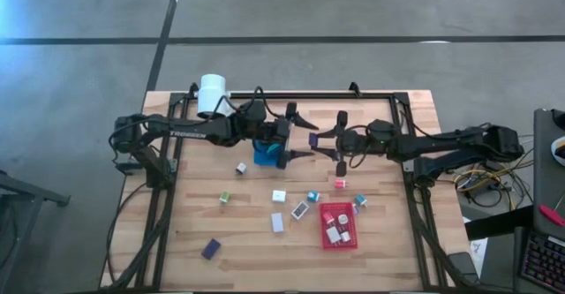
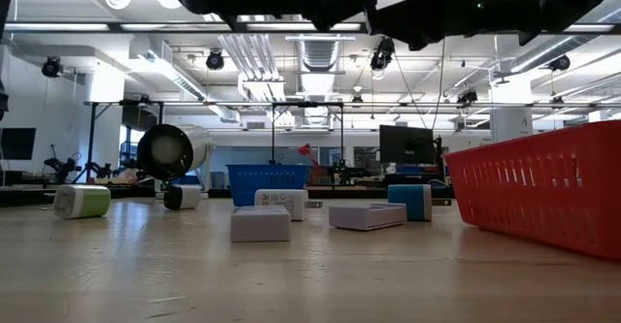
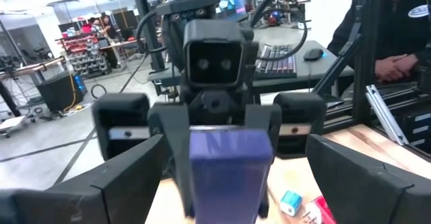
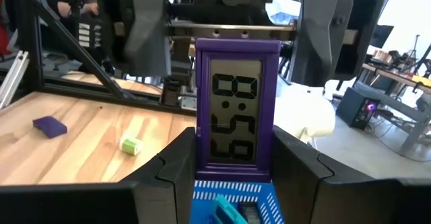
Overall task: Pick & Place Office items
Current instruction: Put the right dark blue digital clock into the blue bin
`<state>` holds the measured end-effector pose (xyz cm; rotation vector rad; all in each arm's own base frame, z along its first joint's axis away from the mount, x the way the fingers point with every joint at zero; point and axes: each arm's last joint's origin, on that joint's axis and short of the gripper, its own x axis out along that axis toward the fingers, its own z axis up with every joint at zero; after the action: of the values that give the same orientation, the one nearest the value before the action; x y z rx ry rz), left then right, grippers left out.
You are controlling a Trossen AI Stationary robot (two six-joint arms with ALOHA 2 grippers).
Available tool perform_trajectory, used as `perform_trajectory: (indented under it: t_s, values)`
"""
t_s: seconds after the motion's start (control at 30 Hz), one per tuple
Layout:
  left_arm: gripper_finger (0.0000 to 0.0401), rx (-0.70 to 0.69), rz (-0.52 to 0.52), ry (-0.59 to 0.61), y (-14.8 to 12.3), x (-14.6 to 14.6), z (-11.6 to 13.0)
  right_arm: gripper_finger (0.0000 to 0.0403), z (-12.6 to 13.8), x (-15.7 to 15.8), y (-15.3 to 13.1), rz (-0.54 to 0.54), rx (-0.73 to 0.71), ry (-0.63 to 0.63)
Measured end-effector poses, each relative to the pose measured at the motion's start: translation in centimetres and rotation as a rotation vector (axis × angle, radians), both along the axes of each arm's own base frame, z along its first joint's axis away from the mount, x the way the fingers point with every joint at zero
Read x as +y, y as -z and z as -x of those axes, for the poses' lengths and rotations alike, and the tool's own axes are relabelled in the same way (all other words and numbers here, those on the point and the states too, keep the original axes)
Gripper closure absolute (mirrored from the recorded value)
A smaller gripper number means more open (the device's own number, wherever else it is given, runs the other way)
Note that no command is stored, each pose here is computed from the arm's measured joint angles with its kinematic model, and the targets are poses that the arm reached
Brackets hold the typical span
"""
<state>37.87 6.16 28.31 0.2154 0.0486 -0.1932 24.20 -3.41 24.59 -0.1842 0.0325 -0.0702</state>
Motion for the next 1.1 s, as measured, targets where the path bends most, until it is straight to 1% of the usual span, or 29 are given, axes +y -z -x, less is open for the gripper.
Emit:
perform_trajectory:
  t_s: [0.17,0.53,0.6,0.7,0.9,1.1]
  values:
    - [0.0042,0.001,-0.002,0.002,0.02,-0.06,-0.01,0.0263,-0.69,-0.10,0.08,-0.001,0.009,0.000]
    - [0.0084,0.006,-0.008,0.004,0.23,-0.07,0.04,0.0263,-0.49,-0.06,-0.31,0.002,-0.011,0.000]
    - [0.0100,0.004,-0.009,0.005,0.21,-0.09,0.03,0.0263,-0.56,-0.07,-0.25,0.002,-0.011,-0.001]
    - [0.0137,-0.001,-0.010,0.005,0.16,-0.10,0.03,0.0263,-0.61,-0.08,-0.23,0.001,-0.015,0.000]
    - [0.0247,-0.002,-0.010,-0.001,0.15,-0.06,0.03,0.0258,-0.62,-0.05,-0.21,-0.001,-0.013,-0.005]
    - [0.0246,-0.004,-0.014,-0.001,0.17,-0.05,0.03,0.0258,-0.61,-0.06,-0.22,-0.001,-0.015,-0.004]
